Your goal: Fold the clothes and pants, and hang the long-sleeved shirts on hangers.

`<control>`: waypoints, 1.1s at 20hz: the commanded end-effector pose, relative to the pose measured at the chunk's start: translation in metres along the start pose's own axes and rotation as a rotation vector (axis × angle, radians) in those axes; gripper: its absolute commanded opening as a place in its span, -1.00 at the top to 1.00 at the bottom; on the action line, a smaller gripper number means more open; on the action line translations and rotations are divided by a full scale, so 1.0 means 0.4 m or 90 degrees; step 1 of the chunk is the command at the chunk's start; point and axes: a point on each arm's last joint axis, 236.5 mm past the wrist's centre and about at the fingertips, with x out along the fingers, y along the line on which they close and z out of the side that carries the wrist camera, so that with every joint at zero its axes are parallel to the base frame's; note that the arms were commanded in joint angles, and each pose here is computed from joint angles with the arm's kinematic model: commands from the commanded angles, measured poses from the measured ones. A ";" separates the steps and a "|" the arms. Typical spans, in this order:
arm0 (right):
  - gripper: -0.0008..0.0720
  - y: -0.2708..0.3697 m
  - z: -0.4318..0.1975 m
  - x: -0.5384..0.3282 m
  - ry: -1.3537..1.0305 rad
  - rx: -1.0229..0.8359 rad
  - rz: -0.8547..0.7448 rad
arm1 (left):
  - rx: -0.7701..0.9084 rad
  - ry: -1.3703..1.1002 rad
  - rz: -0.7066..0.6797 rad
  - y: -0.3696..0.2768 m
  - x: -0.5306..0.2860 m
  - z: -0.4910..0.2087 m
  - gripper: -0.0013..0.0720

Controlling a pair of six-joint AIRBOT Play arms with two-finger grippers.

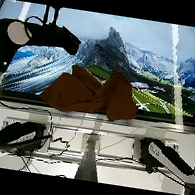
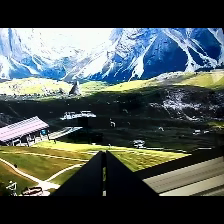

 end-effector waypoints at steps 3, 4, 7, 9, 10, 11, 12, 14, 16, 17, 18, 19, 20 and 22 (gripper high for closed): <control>0.94 0.001 0.000 -0.001 -0.001 0.000 0.001 | 0.000 -0.001 0.001 0.001 -0.001 0.001 0.58; 0.94 0.001 0.000 -0.001 -0.001 0.000 0.001 | 0.000 -0.001 0.001 0.001 -0.001 0.001 0.58; 0.94 0.001 0.000 -0.001 -0.001 0.000 0.001 | 0.000 -0.001 0.001 0.001 -0.001 0.001 0.58; 0.94 0.001 0.000 -0.001 -0.001 0.000 0.001 | 0.000 -0.001 0.001 0.001 -0.001 0.001 0.58; 0.94 0.001 0.000 -0.001 -0.001 0.000 0.001 | 0.000 -0.001 0.001 0.001 -0.001 0.001 0.58; 0.94 0.001 0.002 -0.001 -0.003 -0.002 0.000 | 0.000 -0.001 0.001 0.001 -0.001 0.001 0.58; 0.94 0.001 0.015 -0.001 -0.017 -0.002 0.000 | 0.000 -0.001 0.001 0.001 -0.001 0.001 0.58; 0.94 0.001 0.050 -0.003 -0.055 -0.002 0.000 | 0.000 -0.001 0.001 0.001 -0.001 0.001 0.58; 0.94 0.002 0.078 -0.006 -0.085 -0.002 0.001 | 0.000 -0.001 0.001 0.001 -0.001 0.001 0.58; 0.94 0.002 0.087 -0.008 -0.094 -0.002 0.001 | 0.000 -0.001 0.001 0.001 -0.001 0.001 0.58; 0.94 0.005 0.096 -0.009 -0.104 -0.002 0.004 | 0.000 -0.001 0.001 0.001 -0.001 0.001 0.58; 0.94 0.009 0.105 -0.011 -0.114 -0.001 0.009 | 0.000 -0.001 0.001 0.001 -0.001 0.001 0.58; 0.94 0.015 0.108 -0.012 -0.118 -0.001 0.016 | 0.000 -0.001 0.001 0.001 -0.001 0.001 0.58; 0.94 0.017 0.143 -0.016 -0.154 -0.006 0.017 | 0.000 -0.001 0.000 0.000 0.000 0.000 0.58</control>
